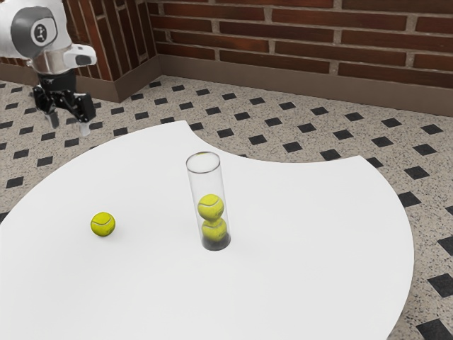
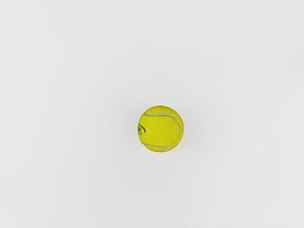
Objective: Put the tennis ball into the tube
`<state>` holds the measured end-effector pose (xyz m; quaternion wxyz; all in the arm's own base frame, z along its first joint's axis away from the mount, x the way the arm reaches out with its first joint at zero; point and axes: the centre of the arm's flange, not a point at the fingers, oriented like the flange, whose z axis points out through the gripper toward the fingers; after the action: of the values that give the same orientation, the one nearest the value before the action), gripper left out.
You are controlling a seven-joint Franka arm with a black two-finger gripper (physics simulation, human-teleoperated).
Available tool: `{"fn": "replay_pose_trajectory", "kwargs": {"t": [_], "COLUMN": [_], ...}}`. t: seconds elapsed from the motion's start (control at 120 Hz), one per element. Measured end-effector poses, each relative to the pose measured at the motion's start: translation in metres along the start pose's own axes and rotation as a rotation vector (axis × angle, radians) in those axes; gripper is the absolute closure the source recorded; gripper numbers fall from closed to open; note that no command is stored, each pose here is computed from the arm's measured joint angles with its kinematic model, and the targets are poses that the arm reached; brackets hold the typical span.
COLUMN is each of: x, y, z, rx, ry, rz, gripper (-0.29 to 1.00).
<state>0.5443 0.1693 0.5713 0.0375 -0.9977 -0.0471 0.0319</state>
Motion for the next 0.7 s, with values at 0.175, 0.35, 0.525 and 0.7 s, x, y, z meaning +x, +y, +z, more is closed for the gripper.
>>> {"fn": "replay_pose_trajectory", "kwargs": {"t": [0.175,0.35,0.525,0.7], "x": [0.022,0.043,0.071,0.081], "y": [0.099,0.057,0.053,0.044], "z": [0.070,0.129,0.194,0.225], "rx": [-0.058,-0.066,-0.060,-0.058], "ry": [-0.021,-0.004,-0.015,-0.003], "rz": [0.182,0.152,0.195,0.219], "gripper": [0.00,0.00,0.00,0.00]}}
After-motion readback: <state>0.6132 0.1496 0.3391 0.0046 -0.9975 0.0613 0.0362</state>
